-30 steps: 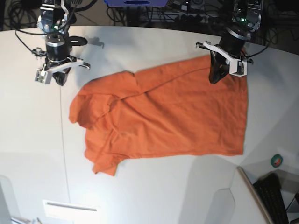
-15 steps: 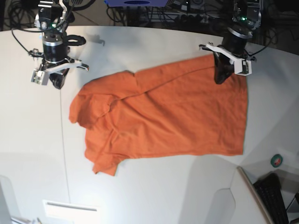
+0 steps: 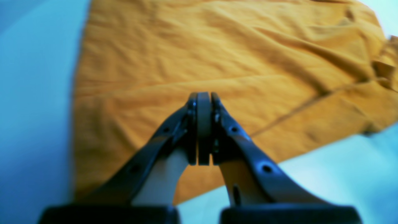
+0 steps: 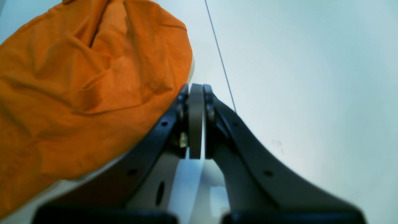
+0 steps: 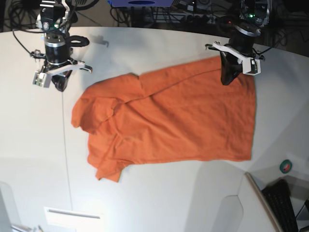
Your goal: Layout the t-shirt on the table in an organized manner, then fold the t-shirt properly
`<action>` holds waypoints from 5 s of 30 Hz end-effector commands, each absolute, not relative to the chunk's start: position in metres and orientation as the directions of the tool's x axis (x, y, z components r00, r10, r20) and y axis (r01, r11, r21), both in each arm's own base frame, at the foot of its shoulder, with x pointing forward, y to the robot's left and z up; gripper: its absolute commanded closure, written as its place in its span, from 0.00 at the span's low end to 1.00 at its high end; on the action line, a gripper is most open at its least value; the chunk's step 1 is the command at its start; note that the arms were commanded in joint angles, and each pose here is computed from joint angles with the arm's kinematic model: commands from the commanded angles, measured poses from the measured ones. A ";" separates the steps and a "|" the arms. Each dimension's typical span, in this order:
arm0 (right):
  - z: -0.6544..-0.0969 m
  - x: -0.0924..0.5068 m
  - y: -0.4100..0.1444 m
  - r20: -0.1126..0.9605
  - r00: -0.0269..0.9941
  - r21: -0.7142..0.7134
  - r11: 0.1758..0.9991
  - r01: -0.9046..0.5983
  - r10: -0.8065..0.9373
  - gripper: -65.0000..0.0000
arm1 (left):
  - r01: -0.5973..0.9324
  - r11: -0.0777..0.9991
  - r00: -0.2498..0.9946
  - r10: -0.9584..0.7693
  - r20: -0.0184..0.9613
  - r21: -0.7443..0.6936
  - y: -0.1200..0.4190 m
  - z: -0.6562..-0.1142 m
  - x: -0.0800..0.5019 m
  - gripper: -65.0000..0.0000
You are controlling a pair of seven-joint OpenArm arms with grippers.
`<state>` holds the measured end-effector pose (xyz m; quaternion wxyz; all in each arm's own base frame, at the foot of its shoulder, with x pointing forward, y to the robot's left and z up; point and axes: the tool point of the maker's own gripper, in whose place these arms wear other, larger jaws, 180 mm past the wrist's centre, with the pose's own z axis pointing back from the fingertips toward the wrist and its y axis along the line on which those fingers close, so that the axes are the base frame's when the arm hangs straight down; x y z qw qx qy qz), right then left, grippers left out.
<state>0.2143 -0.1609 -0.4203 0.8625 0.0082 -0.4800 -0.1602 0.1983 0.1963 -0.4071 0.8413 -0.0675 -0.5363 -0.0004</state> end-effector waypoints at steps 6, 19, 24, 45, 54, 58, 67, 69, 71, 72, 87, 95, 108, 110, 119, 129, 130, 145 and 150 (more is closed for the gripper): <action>-0.410 0.219 -0.161 0.846 0.455 0.173 0.950 0.261 -0.279 1.00 | 0.067 0.991 0.385 0.081 0.919 -0.115 0.198 -0.397 0.202 1.00; -0.410 0.221 -0.148 0.843 0.460 0.189 0.954 0.232 -0.279 1.00 | 0.029 0.984 0.424 0.145 0.894 -0.173 0.179 -0.408 0.198 1.00; -0.409 0.224 -0.147 0.845 0.455 0.193 0.954 0.230 -0.281 1.00 | 0.034 0.984 0.453 0.142 0.880 -0.176 0.177 -0.409 0.199 1.00; -0.405 0.233 -0.140 0.852 0.443 0.205 0.956 0.209 -0.279 1.00 | 0.064 0.984 0.443 0.123 0.888 -0.168 0.166 -0.386 0.204 1.00; -0.408 0.238 -0.143 0.853 0.443 0.200 0.957 0.211 -0.276 1.00 | 0.072 0.983 0.427 0.125 0.896 -0.171 0.163 -0.382 0.213 1.00; -0.415 0.242 -0.140 0.846 0.454 0.204 0.956 0.209 -0.280 1.00 | 0.065 0.985 0.425 0.120 0.897 -0.162 0.168 -0.381 0.213 1.00; -0.403 0.261 -0.138 0.865 0.414 0.218 0.955 0.199 -0.284 1.00 | 0.063 0.985 0.435 0.117 0.893 -0.160 0.169 -0.384 0.209 1.00; -0.403 0.261 -0.138 0.865 0.414 0.218 0.955 0.199 -0.284 1.00 | 0.059 0.984 0.439 0.124 0.890 -0.167 0.169 -0.385 0.206 1.00; -0.403 0.261 -0.138 0.865 0.414 0.218 0.955 0.199 -0.284 1.00 | 0.057 0.984 0.450 0.125 0.884 -0.168 0.169 -0.387 0.202 1.00; -0.403 0.261 -0.138 0.865 0.414 0.218 0.955 0.199 -0.284 1.00 | 0.057 0.984 0.452 0.125 0.883 -0.168 0.169 -0.388 0.201 1.00; -0.406 0.255 -0.138 0.860 0.425 0.214 0.956 0.201 -0.282 1.00 | 0.045 0.984 0.478 0.131 0.868 -0.173 0.170 -0.398 0.195 1.00; -0.405 0.256 -0.139 0.862 0.421 0.214 0.956 0.201 -0.282 1.00 | 0.046 0.984 0.484 0.128 0.866 -0.171 0.170 -0.398 0.191 0.93; -0.404 0.256 -0.140 0.864 0.422 0.208 0.958 0.198 -0.274 1.00 | -0.048 0.992 0.465 0.125 0.876 -0.116 0.211 -0.394 0.189 0.46; -0.404 0.257 -0.140 0.865 0.421 0.208 0.958 0.198 -0.274 1.00 | -0.065 0.992 0.463 0.122 0.878 -0.104 0.220 -0.393 0.187 0.43; -0.403 0.264 -0.137 0.856 0.435 0.213 0.958 0.191 -0.277 1.00 | -0.072 0.992 0.477 0.129 0.869 -0.108 0.220 -0.396 0.180 0.43; -0.385 0.275 -0.135 0.857 0.435 0.221 0.960 0.171 -0.275 1.00 | -0.082 0.989 0.469 0.146 0.871 -0.121 0.217 -0.396 0.182 0.44; -0.385 0.275 -0.135 0.857 0.435 0.221 0.960 0.171 -0.275 1.00 | -0.082 0.989 0.469 0.146 0.871 -0.121 0.217 -0.396 0.182 0.44; -0.379 0.271 -0.148 0.894 0.383 0.184 0.969 0.163 -0.234 1.00 | -0.087 0.988 0.462 0.155 0.873 -0.129 0.216 -0.398 0.188 1.00; -0.377 0.280 -0.123 0.924 0.333 0.178 0.982 0.061 -0.188 1.00 | -0.097 0.988 0.468 0.155 0.870 -0.124 0.220 -0.399 0.183 1.00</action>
